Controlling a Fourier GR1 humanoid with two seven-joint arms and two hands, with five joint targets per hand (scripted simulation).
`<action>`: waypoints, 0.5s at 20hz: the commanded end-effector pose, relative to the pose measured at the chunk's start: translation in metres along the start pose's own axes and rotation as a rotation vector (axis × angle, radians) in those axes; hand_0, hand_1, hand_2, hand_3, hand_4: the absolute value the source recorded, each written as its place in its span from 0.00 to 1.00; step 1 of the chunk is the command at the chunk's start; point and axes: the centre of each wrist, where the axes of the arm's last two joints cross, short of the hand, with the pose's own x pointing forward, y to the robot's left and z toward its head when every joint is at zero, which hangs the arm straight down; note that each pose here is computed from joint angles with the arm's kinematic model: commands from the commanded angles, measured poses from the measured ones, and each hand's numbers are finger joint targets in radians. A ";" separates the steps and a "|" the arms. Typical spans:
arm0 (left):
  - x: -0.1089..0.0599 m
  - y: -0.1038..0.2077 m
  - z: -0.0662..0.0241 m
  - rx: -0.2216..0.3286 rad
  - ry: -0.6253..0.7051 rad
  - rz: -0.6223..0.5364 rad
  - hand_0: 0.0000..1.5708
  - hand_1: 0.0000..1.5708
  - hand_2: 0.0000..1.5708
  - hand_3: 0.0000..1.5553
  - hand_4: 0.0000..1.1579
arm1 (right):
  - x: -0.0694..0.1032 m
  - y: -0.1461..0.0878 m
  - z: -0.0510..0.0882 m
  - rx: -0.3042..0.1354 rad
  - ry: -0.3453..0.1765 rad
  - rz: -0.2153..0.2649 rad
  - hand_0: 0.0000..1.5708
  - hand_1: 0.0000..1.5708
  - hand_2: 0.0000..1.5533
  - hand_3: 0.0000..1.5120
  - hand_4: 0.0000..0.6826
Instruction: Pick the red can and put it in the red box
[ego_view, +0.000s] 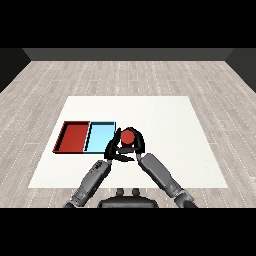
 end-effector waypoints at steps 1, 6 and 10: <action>-0.009 -0.014 -0.0001 -0.021 0.000 0.020 0.00 0.00 0.00 0.00 0.00 | 0.010 -0.001 0.008 -0.002 -0.001 -0.031 0.95 0.95 0.93 0.91 0.91; -0.006 -0.018 -0.0100 -0.033 -0.019 0.017 0.00 0.00 0.00 0.00 0.00 | 0.021 0.022 -0.015 0.029 -0.001 -0.025 0.96 0.96 0.93 0.91 0.91; 0.008 -0.014 0.0015 -0.015 -0.030 0.029 0.00 0.00 0.00 0.00 0.00 | 0.001 0.007 -0.005 0.025 0.012 0.009 0.94 0.94 0.94 0.91 0.93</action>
